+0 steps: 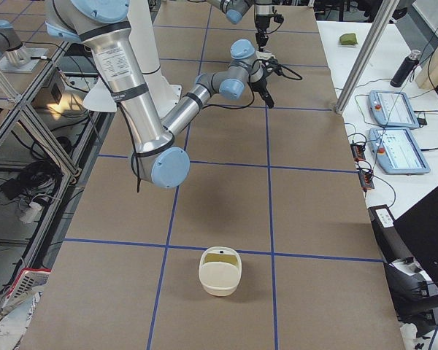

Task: Left arm hands cup to right arm to dump lemon

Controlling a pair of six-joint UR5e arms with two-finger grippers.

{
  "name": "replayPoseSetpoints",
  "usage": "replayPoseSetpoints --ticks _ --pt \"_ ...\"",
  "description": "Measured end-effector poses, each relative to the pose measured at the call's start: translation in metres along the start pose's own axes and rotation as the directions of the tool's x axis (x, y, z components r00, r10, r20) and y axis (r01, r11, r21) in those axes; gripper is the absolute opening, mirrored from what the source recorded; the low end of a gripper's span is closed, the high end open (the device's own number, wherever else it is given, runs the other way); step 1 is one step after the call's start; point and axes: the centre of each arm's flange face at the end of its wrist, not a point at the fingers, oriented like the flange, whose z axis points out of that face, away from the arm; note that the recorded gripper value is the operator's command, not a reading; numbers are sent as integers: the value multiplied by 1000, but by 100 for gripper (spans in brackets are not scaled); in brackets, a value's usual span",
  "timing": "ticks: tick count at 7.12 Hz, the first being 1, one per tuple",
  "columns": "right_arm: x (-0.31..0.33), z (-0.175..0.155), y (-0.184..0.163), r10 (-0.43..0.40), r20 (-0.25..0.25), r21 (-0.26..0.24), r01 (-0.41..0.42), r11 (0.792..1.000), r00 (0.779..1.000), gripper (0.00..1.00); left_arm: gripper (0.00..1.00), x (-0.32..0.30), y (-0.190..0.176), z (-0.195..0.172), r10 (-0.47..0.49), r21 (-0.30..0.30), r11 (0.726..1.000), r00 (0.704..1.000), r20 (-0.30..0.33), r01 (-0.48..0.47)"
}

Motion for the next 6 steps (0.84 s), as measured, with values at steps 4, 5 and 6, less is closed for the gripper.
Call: replayPoseSetpoints --ticks 4,5,6 --pt "128 -19 -6 71 -158 -267 -111 957 985 100 0 -158 5 -22 241 2 970 961 138 -243" --pt "170 -30 -10 102 -149 -300 -143 943 984 100 0 -187 5 -22 281 5 958 941 187 -286" --pt "214 -39 -11 83 -119 -334 -119 935 989 100 0 -207 4 -17 308 -1 949 924 228 -316"
